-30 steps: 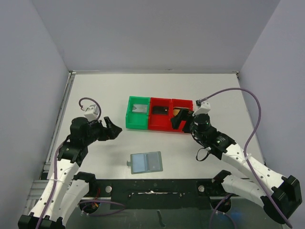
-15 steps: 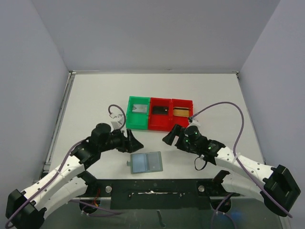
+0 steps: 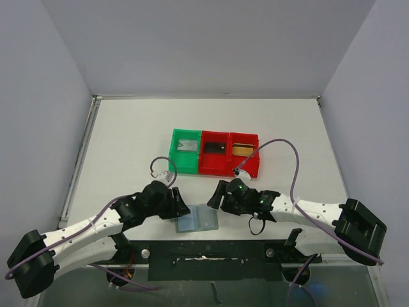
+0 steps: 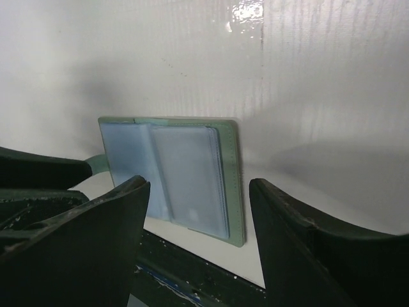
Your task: Take the credit cards out of the card holder
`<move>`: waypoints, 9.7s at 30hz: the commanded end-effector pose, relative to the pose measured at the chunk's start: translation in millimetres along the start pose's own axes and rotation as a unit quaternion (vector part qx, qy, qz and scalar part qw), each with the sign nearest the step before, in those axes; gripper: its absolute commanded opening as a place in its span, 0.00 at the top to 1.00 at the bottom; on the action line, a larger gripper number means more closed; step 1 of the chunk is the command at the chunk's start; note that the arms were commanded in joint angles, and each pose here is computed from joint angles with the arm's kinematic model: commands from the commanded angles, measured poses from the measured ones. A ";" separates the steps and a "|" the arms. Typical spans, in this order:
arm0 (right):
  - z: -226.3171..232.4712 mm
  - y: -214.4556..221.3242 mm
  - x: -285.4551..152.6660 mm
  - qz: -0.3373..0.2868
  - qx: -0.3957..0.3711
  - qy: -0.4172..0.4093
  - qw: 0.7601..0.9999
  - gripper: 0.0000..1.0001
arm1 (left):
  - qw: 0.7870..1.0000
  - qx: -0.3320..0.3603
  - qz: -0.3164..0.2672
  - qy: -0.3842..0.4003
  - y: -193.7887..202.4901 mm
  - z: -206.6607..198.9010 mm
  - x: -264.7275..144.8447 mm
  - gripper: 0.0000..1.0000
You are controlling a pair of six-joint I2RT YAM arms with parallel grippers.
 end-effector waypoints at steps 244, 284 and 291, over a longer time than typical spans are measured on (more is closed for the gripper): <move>35.1 15.3 29.3 0.048 -0.141 0.186 0.971 0.47 | 0.998 0.013 0.048 -0.038 10.0 9.6 18.1 0.89; 39.1 24.0 21.5 0.034 -0.170 0.230 0.958 0.67 | 0.998 0.014 0.049 -0.036 10.2 9.3 17.9 0.89; 32.6 27.0 27.4 0.040 -0.166 0.233 0.957 0.66 | 0.998 0.015 0.050 -0.035 9.8 8.3 18.0 0.89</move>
Point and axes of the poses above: each gripper's point midway between its finger pads, its own x axis out along the fingers, its own z axis along the line the jaws close on, y = z × x, the point moved 7 cm from there along -x, back along the fingers, and after that the axes turned 9 degrees about x, right-handed, at the moved point
